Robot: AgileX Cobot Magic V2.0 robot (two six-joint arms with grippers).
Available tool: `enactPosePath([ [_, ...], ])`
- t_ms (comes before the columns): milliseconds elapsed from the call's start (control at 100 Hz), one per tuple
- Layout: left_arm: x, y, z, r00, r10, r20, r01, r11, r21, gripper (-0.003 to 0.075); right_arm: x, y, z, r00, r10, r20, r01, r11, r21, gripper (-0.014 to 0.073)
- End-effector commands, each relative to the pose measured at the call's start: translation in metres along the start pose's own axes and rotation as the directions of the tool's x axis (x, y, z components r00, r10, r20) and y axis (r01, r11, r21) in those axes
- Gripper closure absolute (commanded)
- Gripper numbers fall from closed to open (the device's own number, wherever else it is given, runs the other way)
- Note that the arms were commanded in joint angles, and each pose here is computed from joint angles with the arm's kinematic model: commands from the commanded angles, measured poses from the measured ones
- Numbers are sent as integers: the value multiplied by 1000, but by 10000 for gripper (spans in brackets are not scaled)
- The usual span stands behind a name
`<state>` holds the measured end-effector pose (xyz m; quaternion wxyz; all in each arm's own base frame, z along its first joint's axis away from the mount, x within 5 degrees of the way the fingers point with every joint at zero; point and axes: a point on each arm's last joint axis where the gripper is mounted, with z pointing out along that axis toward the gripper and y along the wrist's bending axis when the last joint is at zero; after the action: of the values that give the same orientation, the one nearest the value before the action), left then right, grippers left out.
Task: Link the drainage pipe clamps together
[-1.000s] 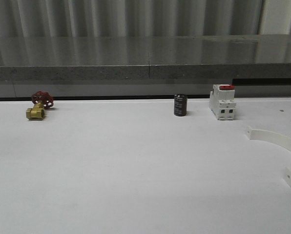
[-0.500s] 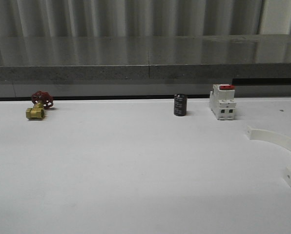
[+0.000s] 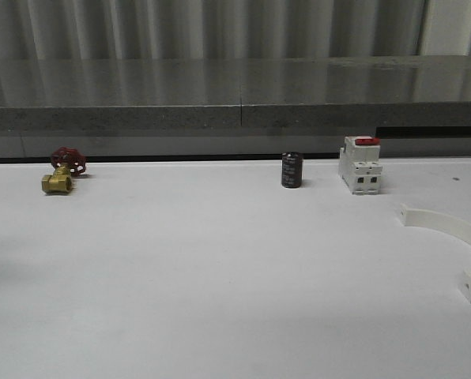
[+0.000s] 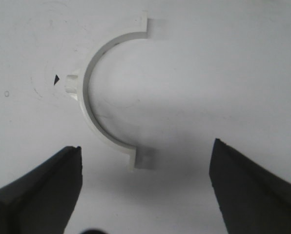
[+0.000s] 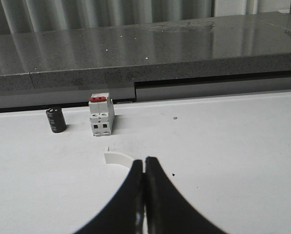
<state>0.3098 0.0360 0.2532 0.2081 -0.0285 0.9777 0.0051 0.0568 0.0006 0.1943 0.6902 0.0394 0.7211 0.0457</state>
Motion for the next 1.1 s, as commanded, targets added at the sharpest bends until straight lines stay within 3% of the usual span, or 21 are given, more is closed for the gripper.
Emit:
enactPosePath([
  [0, -17, 16, -3, 997, -13, 74, 12, 1000, 20, 186, -14, 2, -3, 993, -14, 115, 15, 1000, -9, 662],
  [160, -19, 43, 27, 1000, -6, 15, 6, 1000, 4, 187, -14, 2, -3, 993, -14, 115, 15, 1000, -9, 662],
  [370, -20, 60, 55, 1000, -26, 6, 26, 999, -18, 187, -14, 2, -3, 993, -14, 115, 15, 1000, -9, 662],
  [1090, -34, 62, 100, 1000, -23, -7, 23, 1000, -12, 187, -14, 2, -3, 993, -14, 115, 15, 1000, -9, 662],
])
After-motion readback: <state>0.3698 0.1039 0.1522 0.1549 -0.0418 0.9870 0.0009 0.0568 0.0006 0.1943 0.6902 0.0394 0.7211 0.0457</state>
